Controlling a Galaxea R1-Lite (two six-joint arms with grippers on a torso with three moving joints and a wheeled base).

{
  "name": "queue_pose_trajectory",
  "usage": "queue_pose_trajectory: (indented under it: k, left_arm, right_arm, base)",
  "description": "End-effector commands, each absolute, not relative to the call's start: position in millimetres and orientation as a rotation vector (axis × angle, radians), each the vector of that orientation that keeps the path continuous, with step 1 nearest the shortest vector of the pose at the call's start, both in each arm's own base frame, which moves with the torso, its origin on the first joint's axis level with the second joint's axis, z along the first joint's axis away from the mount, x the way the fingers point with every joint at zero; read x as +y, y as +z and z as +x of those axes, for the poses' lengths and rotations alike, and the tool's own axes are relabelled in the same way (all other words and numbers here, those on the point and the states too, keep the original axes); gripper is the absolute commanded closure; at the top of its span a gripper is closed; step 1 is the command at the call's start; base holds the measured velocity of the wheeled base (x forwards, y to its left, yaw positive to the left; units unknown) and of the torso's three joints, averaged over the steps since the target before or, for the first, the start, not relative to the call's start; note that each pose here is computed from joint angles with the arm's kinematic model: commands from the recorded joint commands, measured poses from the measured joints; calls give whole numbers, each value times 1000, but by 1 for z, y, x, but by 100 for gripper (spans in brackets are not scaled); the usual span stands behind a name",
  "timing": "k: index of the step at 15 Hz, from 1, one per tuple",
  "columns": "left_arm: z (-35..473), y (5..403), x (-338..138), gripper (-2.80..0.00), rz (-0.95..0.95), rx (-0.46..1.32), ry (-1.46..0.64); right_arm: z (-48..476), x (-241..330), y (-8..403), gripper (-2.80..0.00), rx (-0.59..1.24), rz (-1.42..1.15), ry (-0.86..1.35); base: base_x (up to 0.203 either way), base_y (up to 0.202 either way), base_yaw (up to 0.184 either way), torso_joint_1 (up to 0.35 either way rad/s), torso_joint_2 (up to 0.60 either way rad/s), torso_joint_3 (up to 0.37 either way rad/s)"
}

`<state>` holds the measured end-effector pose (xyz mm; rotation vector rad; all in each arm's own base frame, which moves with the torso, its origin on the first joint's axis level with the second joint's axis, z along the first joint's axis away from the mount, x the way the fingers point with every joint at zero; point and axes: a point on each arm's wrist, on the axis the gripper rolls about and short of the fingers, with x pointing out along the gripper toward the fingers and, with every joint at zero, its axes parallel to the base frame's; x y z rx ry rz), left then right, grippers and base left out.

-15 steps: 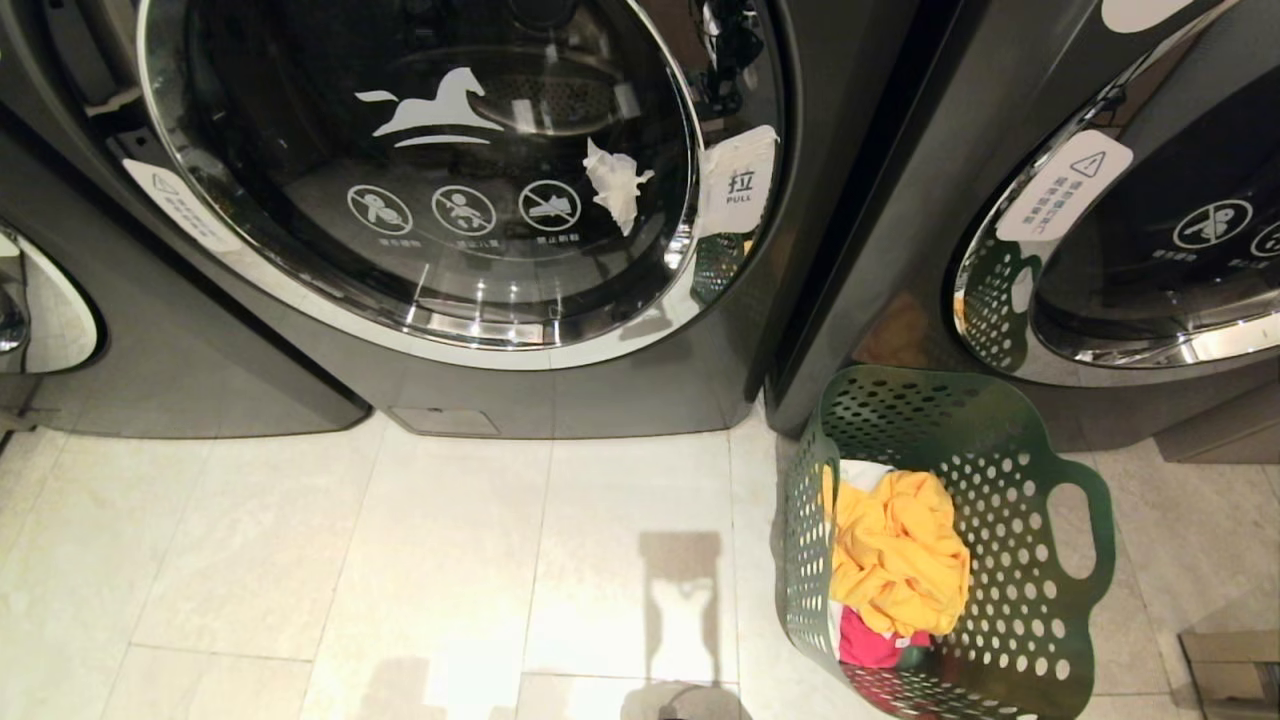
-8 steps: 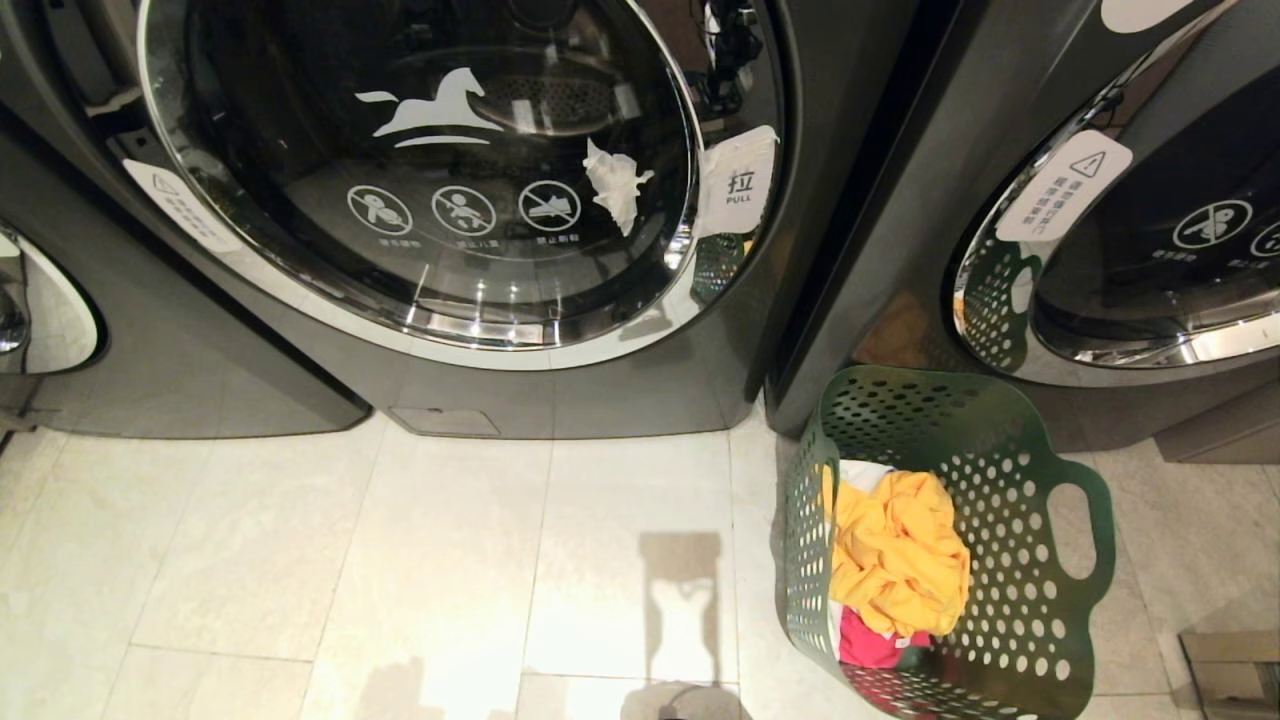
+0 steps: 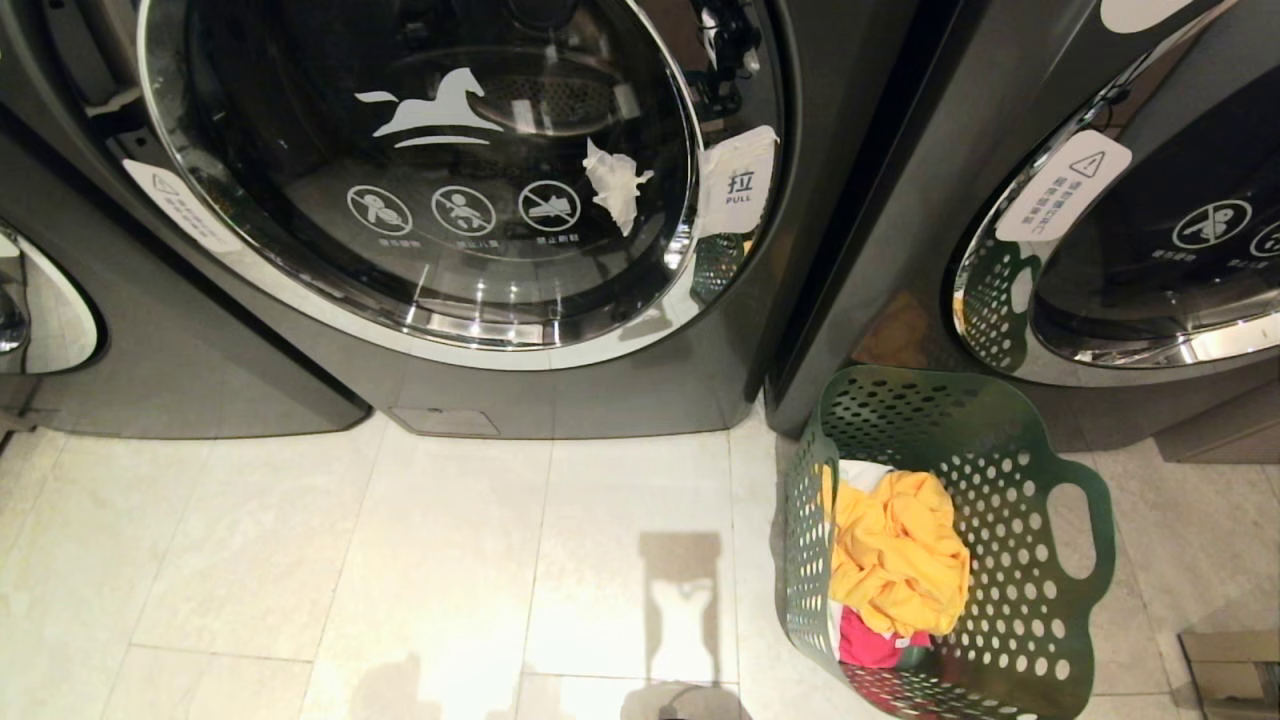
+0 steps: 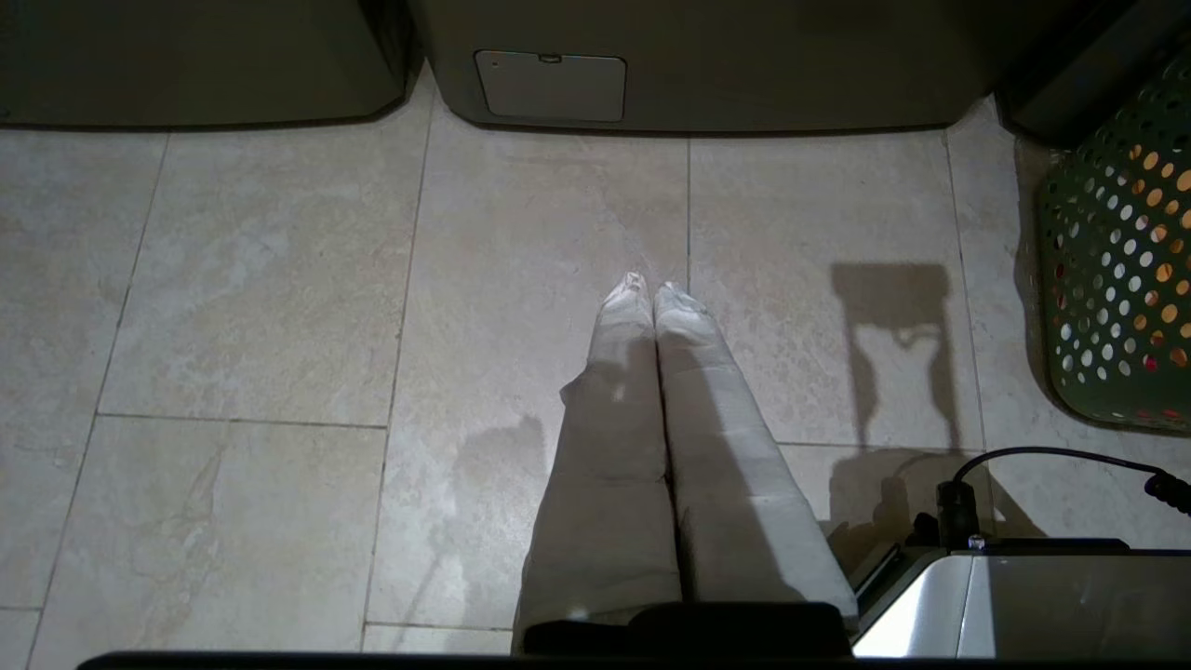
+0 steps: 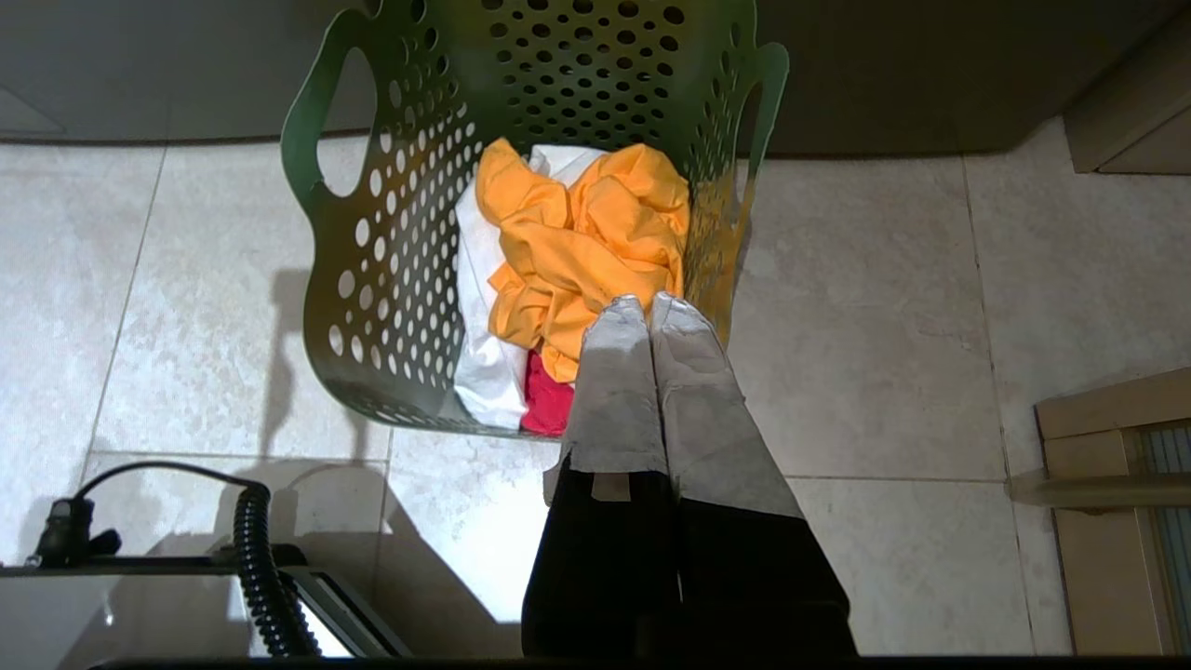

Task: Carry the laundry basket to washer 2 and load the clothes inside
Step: Open the lid of the washing machine

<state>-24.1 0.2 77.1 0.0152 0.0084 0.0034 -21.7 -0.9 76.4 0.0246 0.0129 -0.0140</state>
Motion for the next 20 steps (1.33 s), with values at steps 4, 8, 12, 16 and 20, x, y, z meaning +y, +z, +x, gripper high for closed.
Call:
queue_pose_trajectory:
  k: [4, 8, 12, 16, 20]
  left_arm:
    - [-23, 76, 0, 0, 36, 0, 3]
    - [-23, 76, 0, 0, 32, -3, 2]
    - [-23, 76, 0, 0, 40, -2, 0]
    - [-23, 76, 0, 0, 11, -4, 2]
    - [-23, 76, 0, 0, 11, -5, 2]
  right_arm:
    - [-23, -1, 76, 0, -6, 19, -18]
    - [-23, -1, 76, 0, -5, 3, -17]
    - [-23, -1, 76, 0, -3, -3, -15]
    - [-23, -1, 76, 0, -1, -31, -11]
    - [-23, -1, 76, 0, -1, -41, -11]
  base:
    - [0, 0, 0, 0, 0, 0]
    - [0, 0, 0, 0, 0, 0]
    - [0, 0, 0, 3, 0, 145]
    - [0, 0, 0, 4, 2, 193]
    - [0, 0, 0, 1, 2, 201]
